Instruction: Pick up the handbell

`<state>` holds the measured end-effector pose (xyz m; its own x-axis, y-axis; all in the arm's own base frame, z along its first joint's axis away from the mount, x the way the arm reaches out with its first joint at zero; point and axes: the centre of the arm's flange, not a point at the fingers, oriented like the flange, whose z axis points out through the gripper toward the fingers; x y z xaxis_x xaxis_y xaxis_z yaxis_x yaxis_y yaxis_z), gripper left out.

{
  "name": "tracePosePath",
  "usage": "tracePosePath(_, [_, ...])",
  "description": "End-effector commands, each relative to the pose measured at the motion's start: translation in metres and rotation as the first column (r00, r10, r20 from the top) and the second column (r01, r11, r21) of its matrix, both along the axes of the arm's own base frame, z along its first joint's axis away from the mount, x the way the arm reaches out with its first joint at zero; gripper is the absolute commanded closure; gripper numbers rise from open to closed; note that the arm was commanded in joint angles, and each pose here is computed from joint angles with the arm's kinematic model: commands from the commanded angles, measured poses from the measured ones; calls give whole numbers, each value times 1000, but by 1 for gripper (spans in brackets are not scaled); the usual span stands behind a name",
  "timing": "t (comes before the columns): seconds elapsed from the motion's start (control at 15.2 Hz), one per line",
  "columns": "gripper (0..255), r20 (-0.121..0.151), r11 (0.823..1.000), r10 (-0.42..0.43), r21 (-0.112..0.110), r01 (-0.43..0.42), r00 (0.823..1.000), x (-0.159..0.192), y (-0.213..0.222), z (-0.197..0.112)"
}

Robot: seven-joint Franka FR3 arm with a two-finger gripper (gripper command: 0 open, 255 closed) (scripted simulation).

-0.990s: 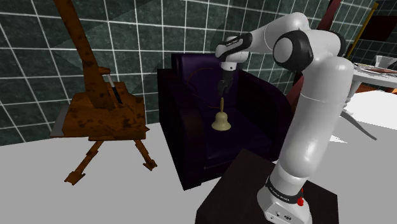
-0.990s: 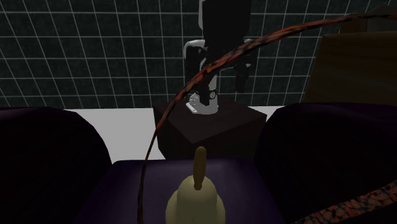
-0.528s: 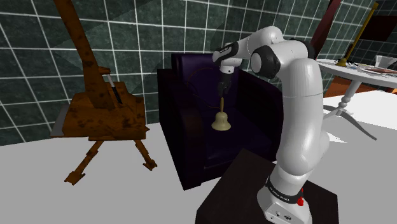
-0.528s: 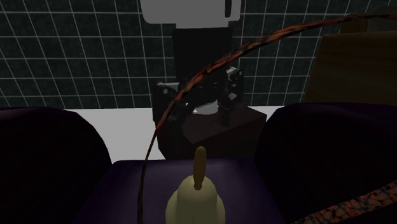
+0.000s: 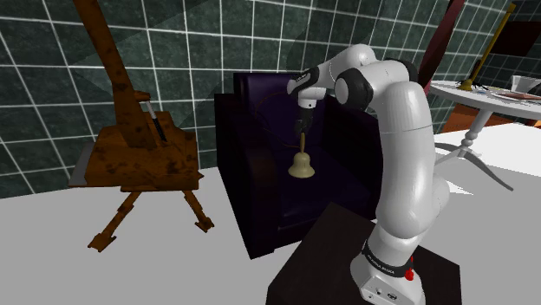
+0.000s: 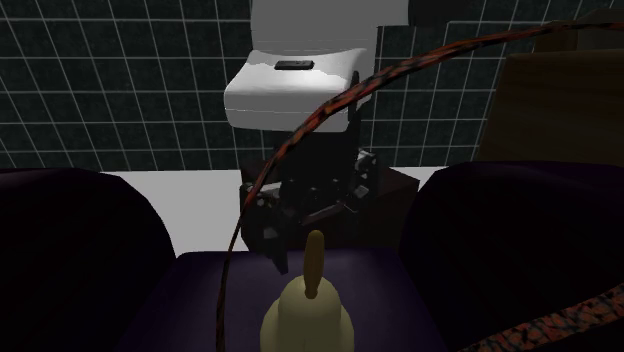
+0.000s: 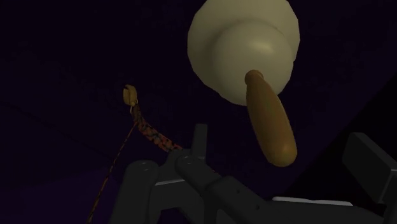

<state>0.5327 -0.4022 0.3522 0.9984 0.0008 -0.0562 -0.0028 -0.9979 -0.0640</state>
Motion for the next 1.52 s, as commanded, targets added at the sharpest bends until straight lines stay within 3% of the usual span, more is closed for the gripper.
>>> tracePosePath(0.0, [0, 0, 1000, 0, 0, 0, 1000, -1, -1, -4])
tracePosePath(0.07, [255, 0, 1000, 0, 0, 0, 1000, -1, 0, -4])
tracePosePath(0.66, [255, 0, 1000, 0, 0, 0, 1000, -1, -1, -4])
tracePosePath(1.45, [255, 0, 1000, 0, 0, 0, 1000, -1, -1, 59])
